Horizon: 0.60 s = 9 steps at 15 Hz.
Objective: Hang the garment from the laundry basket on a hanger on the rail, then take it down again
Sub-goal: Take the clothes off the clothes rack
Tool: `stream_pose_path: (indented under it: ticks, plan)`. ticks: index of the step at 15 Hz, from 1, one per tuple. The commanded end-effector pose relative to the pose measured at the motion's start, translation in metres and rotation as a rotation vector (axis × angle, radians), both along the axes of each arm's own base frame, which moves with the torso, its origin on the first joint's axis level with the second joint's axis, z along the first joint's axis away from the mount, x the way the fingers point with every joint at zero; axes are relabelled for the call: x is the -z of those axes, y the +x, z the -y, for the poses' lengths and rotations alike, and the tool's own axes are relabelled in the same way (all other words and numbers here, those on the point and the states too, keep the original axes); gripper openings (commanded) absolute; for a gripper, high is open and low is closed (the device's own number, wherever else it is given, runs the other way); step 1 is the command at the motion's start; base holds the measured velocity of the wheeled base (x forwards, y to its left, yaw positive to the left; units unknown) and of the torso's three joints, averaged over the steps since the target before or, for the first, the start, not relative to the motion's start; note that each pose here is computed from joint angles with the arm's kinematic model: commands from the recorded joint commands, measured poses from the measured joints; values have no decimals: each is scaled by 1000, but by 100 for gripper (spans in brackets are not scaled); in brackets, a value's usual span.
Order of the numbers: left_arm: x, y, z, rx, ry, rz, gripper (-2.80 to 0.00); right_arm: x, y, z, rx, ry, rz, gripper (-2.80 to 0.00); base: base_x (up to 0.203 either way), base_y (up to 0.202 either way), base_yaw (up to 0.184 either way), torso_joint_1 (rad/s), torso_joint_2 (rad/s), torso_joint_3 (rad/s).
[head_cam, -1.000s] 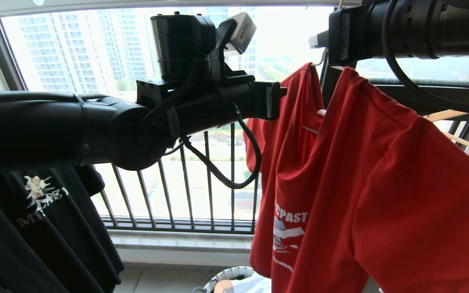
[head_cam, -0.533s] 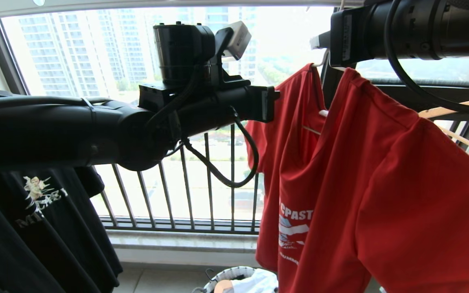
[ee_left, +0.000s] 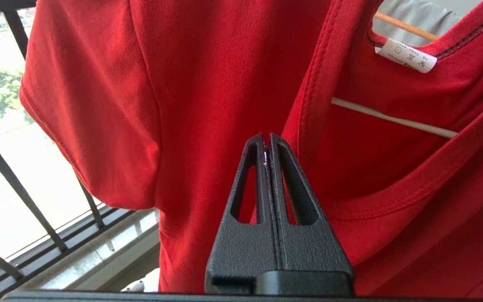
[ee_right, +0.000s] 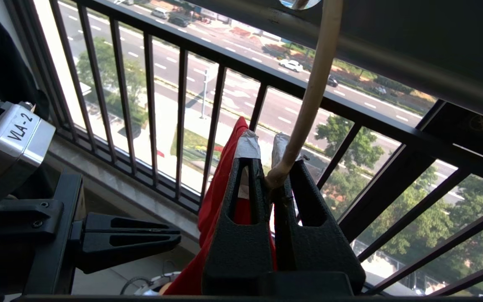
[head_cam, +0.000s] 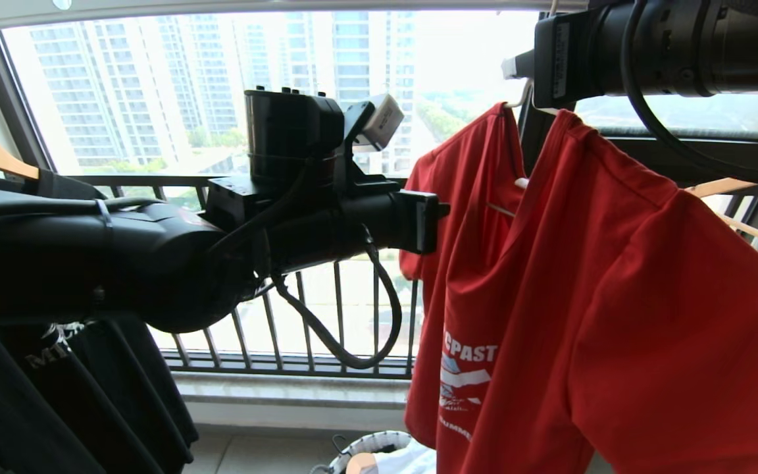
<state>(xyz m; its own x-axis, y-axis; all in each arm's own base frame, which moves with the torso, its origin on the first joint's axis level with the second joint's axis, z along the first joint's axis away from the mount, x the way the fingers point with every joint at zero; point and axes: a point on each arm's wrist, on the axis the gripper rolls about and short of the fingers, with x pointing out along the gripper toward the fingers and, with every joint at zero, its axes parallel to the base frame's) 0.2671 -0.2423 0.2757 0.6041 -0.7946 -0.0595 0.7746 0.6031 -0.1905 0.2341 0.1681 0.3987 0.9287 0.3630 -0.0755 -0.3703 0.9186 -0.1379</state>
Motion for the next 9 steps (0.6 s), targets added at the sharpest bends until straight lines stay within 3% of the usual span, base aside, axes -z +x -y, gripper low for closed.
stream_pose_path:
  ticks: [1, 3, 4, 9]
  plan:
    - [5, -9, -7, 1, 7, -10, -280, 4, 2, -2, 1, 0, -14, -280, 0, 0, 0, 0, 0, 0]
    - [-4, -27, -24, 6, -36, 35, -280, 4, 3, -2, 2, 8, -20, -280, 0, 0, 0, 0, 0, 0]
    - [-11, -38, -33, 7, -58, 59, -280, 4, 2, -2, 2, 9, -19, 0, 0, 0, 0, 0, 0, 0]
    - [-17, -76, -67, 2, -78, 84, -280, 3, -12, 8, 2, 9, -21, 0, 0, 0, 0, 0, 0, 0]
